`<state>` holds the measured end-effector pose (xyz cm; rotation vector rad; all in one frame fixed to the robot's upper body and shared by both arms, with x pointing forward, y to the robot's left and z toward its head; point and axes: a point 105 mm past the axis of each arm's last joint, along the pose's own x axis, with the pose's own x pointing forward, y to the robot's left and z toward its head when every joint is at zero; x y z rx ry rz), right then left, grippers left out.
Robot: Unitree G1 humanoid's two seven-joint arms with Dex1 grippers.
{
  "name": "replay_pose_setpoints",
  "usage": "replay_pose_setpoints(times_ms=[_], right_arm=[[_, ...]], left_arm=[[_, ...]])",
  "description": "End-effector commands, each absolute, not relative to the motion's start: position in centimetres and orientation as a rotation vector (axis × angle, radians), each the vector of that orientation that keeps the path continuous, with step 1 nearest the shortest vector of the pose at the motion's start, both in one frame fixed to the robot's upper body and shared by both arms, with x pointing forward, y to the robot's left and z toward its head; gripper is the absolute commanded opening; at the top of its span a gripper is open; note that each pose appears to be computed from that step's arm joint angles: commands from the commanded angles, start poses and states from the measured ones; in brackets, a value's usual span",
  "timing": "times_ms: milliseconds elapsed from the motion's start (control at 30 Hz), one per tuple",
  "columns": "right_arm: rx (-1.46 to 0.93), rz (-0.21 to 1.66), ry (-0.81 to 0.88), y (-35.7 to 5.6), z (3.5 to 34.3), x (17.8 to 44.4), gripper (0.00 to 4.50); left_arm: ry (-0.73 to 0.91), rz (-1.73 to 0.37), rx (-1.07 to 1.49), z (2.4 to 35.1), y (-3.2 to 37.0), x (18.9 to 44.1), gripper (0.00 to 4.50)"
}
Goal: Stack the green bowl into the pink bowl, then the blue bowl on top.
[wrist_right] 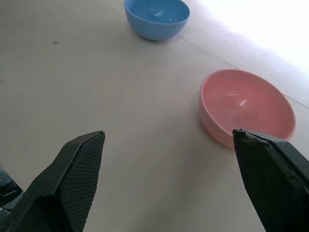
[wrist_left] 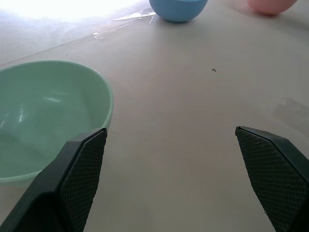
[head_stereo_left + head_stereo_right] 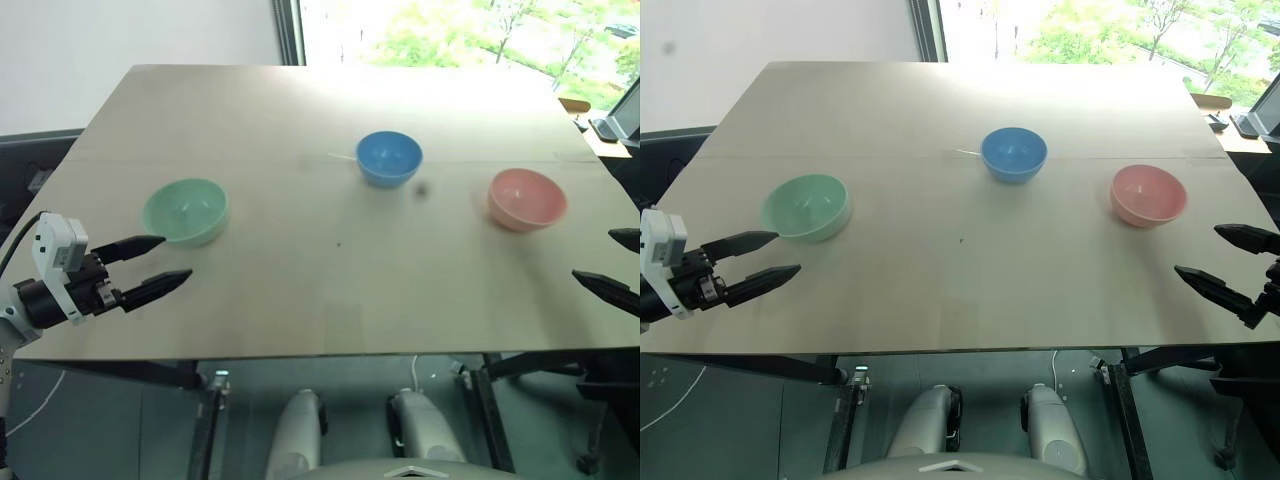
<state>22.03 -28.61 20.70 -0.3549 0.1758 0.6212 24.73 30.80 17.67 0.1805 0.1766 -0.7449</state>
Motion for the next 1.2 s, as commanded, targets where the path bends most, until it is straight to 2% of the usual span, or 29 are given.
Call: replay_pose_setpoints(times_ms=[33,367,467,633,767,800,833,867,900,1000,1100,1133,1200], right_arm=[[-0.376,0.636,0.148,-27.9,21.6,22.5,4.46],[-0.387,0.602,0.161,-26.3,20.7,25.1,4.46],[-0.512,0.516,0.238,-26.6,19.4,27.5,4.46],[-0.492,0.458,0.252,-26.2,18.4,32.7,4.46],[-0.496,0.434,0.309,-25.9,16.5,35.6,4.46],[-0.509,0.441,0.324,-25.8,16.0,36.1,3.96],[-0.514,0.451,0.334,-25.7,15.7,36.5,3.72],[-0.513,0.457,0.340,-25.7,15.5,36.7,3.26],[-0.514,0.460,0.344,-25.7,15.4,37.0,2.63],[-0.533,0.468,0.351,-26.0,15.2,37.5,1.76],[-0.556,0.481,0.353,-26.0,15.0,37.9,0.36],[-0.564,0.487,0.349,-25.8,15.1,38.0,0.07],[-0.590,0.498,0.327,-25.5,15.6,38.2,0.03]], left_arm=[[0.154,-0.783,0.219,19.0,30.0,24.8,4.50],[0.023,-0.988,0.221,21.2,24.6,25.4,4.50],[-0.025,-1.083,0.227,21.5,22.2,25.3,4.50],[-0.085,-1.211,0.228,22.1,18.9,25.2,4.50],[-0.101,-1.262,0.246,22.2,17.3,25.1,4.50],[-0.106,-1.267,0.246,22.3,17.0,25.1,4.50],[-0.109,-1.267,0.246,22.4,16.9,25.1,4.50],[-0.110,-1.267,0.244,22.4,16.8,25.0,4.50],[-0.109,-1.266,0.243,22.5,16.8,24.9,4.50],[-0.107,-1.257,0.242,22.5,16.8,24.7,4.50],[-0.109,-1.244,0.238,22.4,16.8,24.5,4.50],[-0.110,-1.241,0.234,22.4,16.7,24.5,4.50],[-0.108,-1.231,0.234,22.3,16.8,24.3,4.50]])
